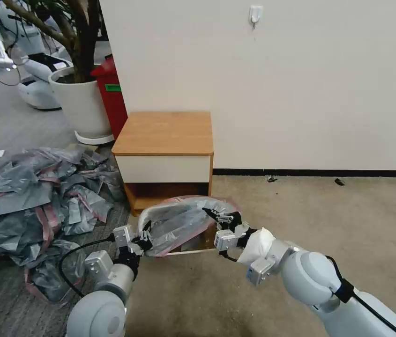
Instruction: Pick up the garbage bag from the table and place it over the trash can.
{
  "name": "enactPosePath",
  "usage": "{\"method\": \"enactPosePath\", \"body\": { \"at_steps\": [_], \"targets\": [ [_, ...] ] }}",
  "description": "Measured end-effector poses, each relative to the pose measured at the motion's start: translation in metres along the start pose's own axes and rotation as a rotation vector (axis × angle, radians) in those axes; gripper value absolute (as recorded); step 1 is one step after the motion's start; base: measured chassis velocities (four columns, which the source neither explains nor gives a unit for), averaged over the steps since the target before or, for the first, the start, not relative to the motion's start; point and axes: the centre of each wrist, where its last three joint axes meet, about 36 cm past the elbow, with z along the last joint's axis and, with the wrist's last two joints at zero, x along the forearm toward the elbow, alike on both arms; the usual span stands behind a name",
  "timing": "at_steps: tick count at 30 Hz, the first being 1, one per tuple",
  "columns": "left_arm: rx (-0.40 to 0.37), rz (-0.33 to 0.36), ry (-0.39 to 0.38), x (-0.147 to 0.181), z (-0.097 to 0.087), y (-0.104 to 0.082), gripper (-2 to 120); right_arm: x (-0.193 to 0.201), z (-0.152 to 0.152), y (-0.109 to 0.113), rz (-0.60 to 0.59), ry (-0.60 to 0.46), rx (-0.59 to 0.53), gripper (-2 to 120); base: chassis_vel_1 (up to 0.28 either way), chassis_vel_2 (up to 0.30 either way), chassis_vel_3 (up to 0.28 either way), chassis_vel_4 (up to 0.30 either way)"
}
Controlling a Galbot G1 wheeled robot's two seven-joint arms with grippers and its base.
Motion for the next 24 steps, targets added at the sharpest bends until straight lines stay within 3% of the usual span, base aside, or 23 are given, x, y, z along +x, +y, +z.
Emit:
{"method": "enactPosePath", "body": {
  "at_steps": [24],
  "targets": [
    [0.075,-0.033,0.011,-0.006,-0.016,0.003,4,0.019,0.002,0.006,-0.025,-0.107,-0.047,0,0.000,0.000,0.000,0.000]
  ]
}}
